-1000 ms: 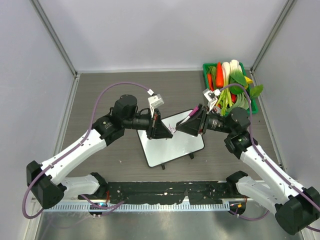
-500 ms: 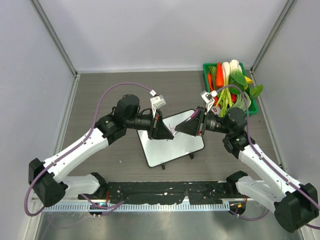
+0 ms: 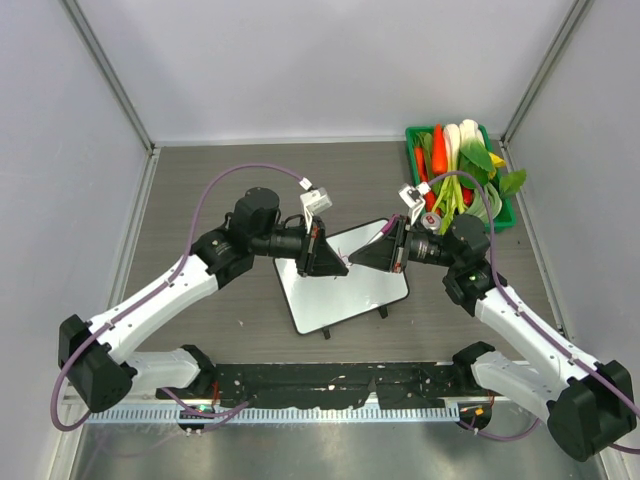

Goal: Write a sentence on the whiteboard

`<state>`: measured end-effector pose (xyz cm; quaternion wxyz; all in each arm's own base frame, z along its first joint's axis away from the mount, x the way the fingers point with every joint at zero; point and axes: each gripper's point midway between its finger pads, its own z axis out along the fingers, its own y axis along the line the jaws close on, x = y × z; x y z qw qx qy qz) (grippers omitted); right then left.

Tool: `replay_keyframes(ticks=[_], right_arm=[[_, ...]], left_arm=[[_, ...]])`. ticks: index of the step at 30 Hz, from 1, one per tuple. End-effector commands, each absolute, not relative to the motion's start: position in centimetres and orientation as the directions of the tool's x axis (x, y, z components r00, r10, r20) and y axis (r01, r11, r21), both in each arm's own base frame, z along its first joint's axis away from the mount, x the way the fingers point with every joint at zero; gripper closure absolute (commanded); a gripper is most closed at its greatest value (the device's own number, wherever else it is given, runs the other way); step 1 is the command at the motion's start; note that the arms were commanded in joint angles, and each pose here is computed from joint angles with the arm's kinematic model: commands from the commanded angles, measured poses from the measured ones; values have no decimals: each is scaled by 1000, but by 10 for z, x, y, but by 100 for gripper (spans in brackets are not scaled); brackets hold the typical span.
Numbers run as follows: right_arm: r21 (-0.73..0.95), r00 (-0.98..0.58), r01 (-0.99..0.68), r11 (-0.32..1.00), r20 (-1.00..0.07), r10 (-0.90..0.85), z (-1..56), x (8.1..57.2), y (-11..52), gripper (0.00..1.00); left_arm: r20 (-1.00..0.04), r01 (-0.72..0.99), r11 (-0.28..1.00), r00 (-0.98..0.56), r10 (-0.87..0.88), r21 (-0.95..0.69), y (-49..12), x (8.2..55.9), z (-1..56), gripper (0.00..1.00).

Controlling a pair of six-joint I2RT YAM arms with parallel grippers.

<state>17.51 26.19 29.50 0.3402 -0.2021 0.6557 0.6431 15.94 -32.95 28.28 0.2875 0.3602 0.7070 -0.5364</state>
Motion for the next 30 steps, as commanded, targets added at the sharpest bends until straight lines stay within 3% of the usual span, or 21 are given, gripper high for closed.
replay_keyframes(ticks=[1,4,6,8,11,16,20,24,30], right_arm=[[680,-660,-727,89,-729,181,300,175,262,99],[679,-657,-728,94,-731,187,300,177,262,99],[674,-650,-731,106,-735,195,301,179,261,99],[670,-643,-732,123,-739,199,301,181,261,99],[660,-628,-717,224,-751,204,290,192,256,98],[616,-570,-681,397,-786,240,282,211,240,99],[597,-547,-633,493,-795,262,270,221,228,99],[601,-548,-592,536,-788,279,261,228,222,99],[609,-567,-562,560,-777,275,249,228,217,98]], left_arm=[[-826,841,135,-541,160,-524,-333,163,298,100],[-825,840,142,-542,160,-524,-332,163,295,98],[-823,837,156,-546,159,-525,-331,163,293,72],[-819,828,196,-554,147,-525,-327,168,289,38],[-814,787,347,-572,103,-510,-312,188,277,19],[-791,534,724,-611,-27,-437,-243,231,252,9],[-794,238,909,-591,-144,-342,-171,240,233,6],[-773,82,941,-596,-217,-328,-136,227,208,4],[-716,96,883,-628,-305,-460,-144,216,184,0]])
